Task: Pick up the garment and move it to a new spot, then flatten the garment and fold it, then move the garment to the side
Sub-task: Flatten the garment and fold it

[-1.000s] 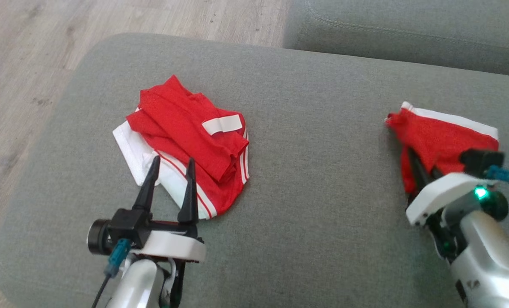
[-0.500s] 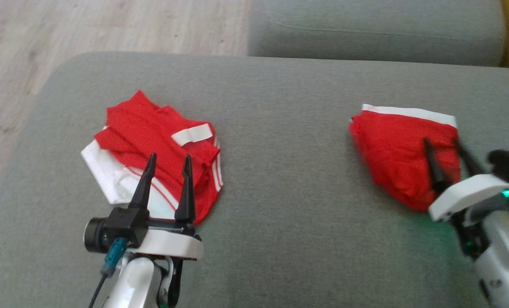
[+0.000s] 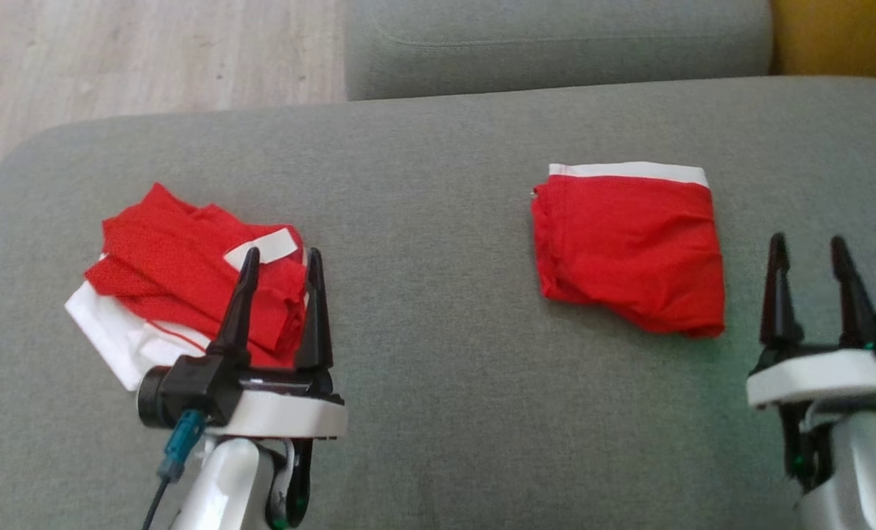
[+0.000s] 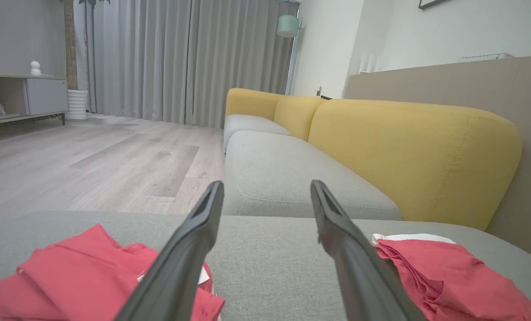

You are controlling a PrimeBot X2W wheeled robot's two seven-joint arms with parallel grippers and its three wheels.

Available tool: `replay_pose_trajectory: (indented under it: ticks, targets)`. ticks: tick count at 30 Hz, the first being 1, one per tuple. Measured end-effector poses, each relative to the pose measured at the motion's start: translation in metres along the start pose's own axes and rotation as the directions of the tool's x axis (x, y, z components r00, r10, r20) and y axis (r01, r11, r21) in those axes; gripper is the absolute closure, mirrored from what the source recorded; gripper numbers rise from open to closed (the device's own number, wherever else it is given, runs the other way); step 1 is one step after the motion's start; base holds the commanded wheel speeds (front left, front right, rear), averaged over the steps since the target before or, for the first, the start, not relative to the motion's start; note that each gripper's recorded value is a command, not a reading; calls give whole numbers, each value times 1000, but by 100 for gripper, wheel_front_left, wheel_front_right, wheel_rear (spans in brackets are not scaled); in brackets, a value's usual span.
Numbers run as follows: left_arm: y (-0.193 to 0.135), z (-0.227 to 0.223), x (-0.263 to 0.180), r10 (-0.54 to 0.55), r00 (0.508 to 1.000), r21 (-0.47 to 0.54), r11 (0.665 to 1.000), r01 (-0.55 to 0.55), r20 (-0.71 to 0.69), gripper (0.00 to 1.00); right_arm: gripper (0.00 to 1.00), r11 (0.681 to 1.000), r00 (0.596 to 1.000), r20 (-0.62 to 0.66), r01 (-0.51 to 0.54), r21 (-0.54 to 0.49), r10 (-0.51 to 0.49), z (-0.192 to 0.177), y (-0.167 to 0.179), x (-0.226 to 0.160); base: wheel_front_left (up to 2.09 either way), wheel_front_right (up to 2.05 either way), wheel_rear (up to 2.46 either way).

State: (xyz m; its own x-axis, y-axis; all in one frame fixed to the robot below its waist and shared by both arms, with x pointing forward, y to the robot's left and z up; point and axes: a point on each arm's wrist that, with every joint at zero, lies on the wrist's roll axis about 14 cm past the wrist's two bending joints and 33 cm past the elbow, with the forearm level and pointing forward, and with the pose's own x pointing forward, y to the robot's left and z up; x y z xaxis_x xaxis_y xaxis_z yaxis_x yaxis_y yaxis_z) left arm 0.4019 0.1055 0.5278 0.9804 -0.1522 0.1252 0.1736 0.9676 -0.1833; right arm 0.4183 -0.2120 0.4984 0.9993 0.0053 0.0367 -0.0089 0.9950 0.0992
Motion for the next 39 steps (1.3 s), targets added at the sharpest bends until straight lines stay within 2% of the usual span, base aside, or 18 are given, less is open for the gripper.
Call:
replay_pose_trajectory:
  ticks: [4,9,10,11,15,17,22,28,30,35,39]
  targets:
    - [-4,-9,-1,-7,1000,-21,1000,6,-25,0,0,1000,999,-12,29,-2,-29,-8,0,-16,0,0,0]
    - [-1,-19,-1,-2,999,-25,1000,0,-51,0,0,999,999,-22,35,-20,-36,-13,-2,-15,0,0,0]
    - [0,-21,-1,2,998,-26,1000,-3,-57,0,32,999,999,-26,32,-19,-32,-15,0,-13,0,0,0]
    - [1,-24,0,5,998,-26,1000,-6,-64,0,100,999,999,-30,29,-16,-30,-16,2,-11,0,0,0]
    - [7,-34,5,15,996,-25,1000,-17,-88,0,100,1000,999,-45,-10,-29,8,-23,14,12,0,0,0]
    - [12,-38,14,22,995,-21,1000,-24,-93,0,100,999,995,-96,-18,37,21,-34,24,39,0,0,0]
    - [20,-48,25,32,993,-12,999,-33,-113,0,100,1000,976,-216,-7,-8,5,-65,17,79,0,0,0]
    - [34,-58,26,65,988,-5,998,-66,-138,0,100,999,916,-401,-32,-11,25,-124,31,95,0,0,0]
    - [38,-58,25,77,987,-3,997,-78,-138,0,100,999,917,-398,-38,5,37,-128,37,98,0,0,0]
    - [41,-50,24,91,989,-4,996,-92,-120,0,100,992,951,-282,-121,31,124,-99,72,119,0,0,0]
    - [42,-45,23,95,990,-1,995,-95,-108,0,100,975,926,-308,-219,37,219,-106,108,114,0,0,0]
